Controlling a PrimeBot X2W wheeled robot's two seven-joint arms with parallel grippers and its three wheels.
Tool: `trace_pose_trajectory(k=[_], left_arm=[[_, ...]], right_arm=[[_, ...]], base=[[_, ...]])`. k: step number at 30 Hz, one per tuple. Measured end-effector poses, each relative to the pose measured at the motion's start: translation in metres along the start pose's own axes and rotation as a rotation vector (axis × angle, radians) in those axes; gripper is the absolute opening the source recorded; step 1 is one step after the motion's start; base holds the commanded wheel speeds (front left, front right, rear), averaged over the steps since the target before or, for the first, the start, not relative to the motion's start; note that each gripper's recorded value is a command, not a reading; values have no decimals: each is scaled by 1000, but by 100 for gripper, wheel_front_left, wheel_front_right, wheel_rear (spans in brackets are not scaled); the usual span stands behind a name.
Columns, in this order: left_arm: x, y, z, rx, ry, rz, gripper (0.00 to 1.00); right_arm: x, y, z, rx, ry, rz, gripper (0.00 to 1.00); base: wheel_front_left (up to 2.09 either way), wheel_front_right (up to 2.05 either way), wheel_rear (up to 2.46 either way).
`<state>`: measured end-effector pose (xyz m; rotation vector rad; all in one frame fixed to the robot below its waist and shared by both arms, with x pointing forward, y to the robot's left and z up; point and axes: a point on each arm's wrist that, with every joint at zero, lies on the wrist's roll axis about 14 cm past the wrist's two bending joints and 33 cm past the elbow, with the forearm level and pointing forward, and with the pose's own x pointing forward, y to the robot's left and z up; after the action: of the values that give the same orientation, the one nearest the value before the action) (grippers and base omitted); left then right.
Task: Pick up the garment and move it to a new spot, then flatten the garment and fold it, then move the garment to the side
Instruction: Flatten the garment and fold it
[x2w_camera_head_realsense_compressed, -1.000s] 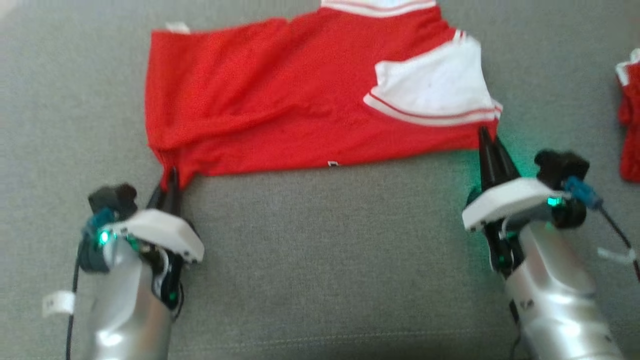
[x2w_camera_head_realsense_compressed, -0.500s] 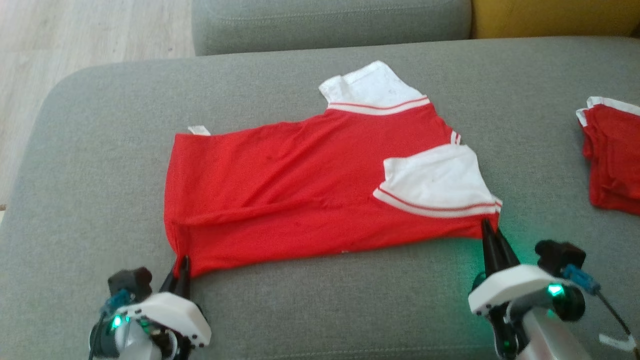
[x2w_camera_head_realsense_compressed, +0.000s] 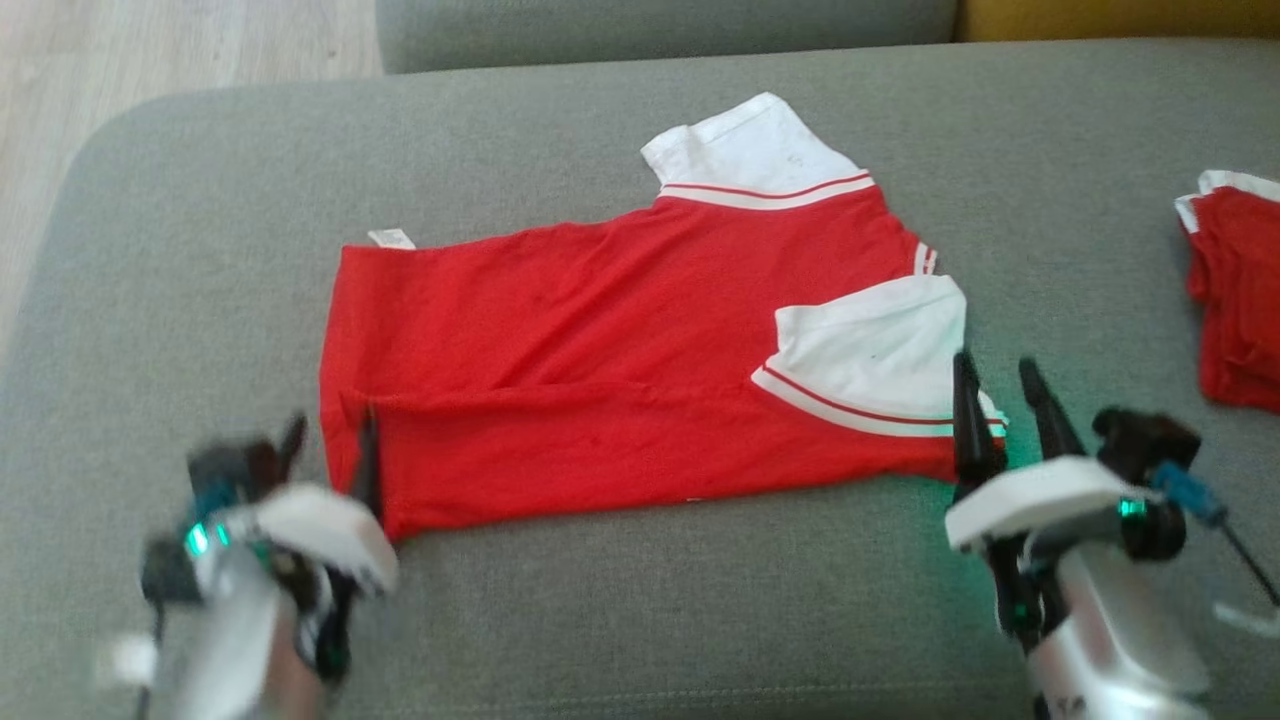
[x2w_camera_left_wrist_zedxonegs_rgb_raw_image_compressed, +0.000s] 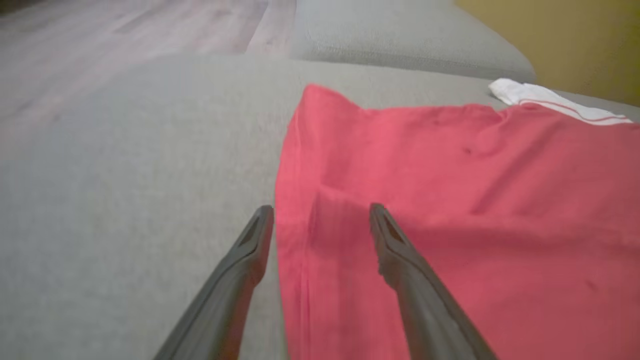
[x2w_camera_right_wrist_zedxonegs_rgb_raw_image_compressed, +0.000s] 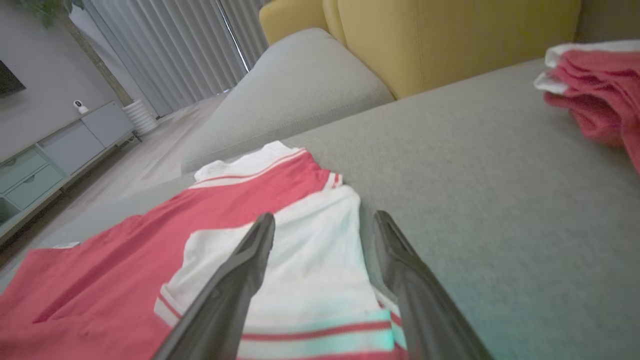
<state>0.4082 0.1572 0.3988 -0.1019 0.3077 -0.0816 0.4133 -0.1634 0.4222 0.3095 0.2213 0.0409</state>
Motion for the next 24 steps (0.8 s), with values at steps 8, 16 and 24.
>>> trace_pose_trajectory(k=[8, 16, 24], left_arm=[[51, 11, 55, 125, 12, -34, 100], [87, 26, 50, 180, 144, -54, 100], [109, 13, 28, 226, 260, -137, 100]], right_arm=[[33, 19, 27, -44, -43, 61, 100], [58, 32, 38, -72, -56, 110, 100], [68, 24, 22, -74, -15, 101, 100]], base=[[0, 0, 0], [0, 0, 0], [0, 0, 0]])
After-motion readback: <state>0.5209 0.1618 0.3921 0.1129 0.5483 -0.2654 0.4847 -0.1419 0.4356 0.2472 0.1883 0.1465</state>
